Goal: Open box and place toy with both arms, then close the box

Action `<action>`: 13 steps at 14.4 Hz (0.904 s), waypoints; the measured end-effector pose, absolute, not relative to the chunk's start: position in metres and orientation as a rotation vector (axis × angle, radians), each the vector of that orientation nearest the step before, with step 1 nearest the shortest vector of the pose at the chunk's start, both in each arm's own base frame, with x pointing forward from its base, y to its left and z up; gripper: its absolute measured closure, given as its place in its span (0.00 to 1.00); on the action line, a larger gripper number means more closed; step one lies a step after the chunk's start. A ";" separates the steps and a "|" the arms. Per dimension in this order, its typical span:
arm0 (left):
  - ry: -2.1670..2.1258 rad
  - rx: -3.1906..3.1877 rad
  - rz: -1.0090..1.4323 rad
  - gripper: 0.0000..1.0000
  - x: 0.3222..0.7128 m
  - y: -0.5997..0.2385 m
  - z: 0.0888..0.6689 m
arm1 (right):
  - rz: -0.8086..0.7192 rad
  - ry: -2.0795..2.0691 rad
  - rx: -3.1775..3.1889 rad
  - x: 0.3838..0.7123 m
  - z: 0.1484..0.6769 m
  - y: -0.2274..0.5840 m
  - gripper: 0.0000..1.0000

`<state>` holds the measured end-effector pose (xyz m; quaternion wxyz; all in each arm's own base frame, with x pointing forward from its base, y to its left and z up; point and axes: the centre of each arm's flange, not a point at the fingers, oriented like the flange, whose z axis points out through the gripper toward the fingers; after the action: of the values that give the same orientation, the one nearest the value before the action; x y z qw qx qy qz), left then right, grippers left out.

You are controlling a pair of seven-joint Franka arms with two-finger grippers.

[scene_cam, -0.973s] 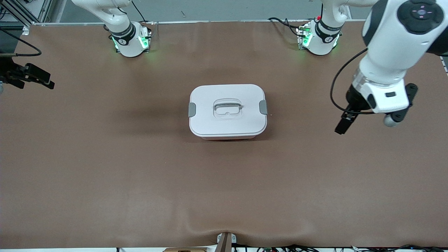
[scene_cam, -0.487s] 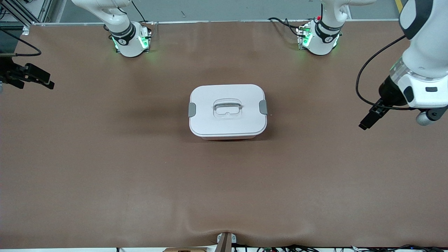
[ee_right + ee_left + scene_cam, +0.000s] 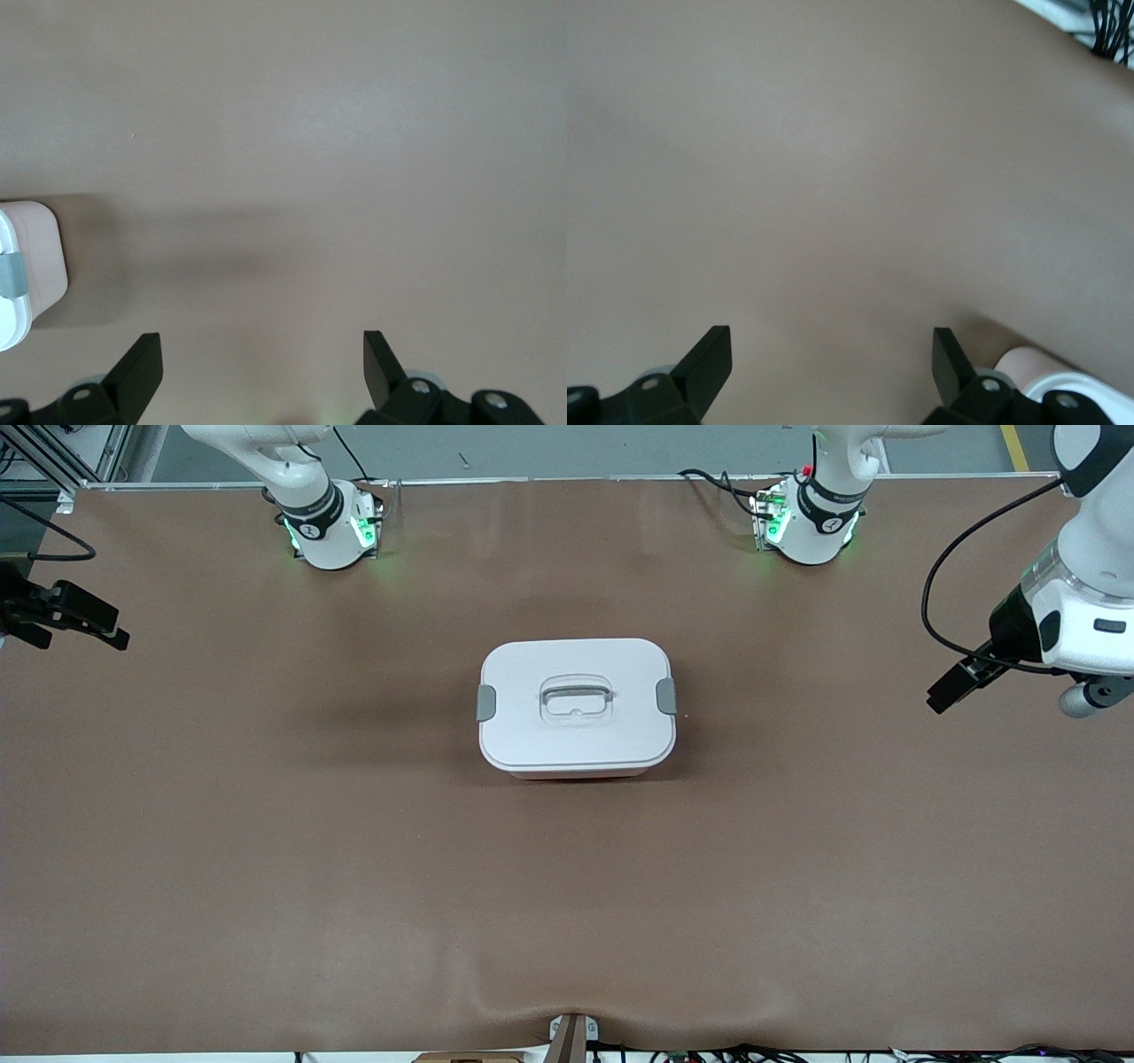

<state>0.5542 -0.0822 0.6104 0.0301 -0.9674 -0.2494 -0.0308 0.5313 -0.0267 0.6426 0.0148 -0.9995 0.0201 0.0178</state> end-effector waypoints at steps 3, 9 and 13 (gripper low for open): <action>-0.678 -2.994 -0.071 0.00 0.540 -0.081 0.623 | 0.061 0.051 -3.111 0.533 0.641 -0.023 0.00; -0.570 -3.124 -0.096 0.00 0.519 -0.083 0.656 | 0.058 0.049 -3.111 0.533 0.642 -0.022 0.00; -0.529 -3.152 -0.105 0.00 0.518 -0.068 0.661 | 0.058 0.049 -3.111 0.533 0.642 -0.022 0.00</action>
<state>0.5183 -0.0680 0.6612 -0.0280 -0.9853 -0.1653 -0.0327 0.5327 -0.0221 0.6415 0.0146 -0.9996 0.0156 0.0187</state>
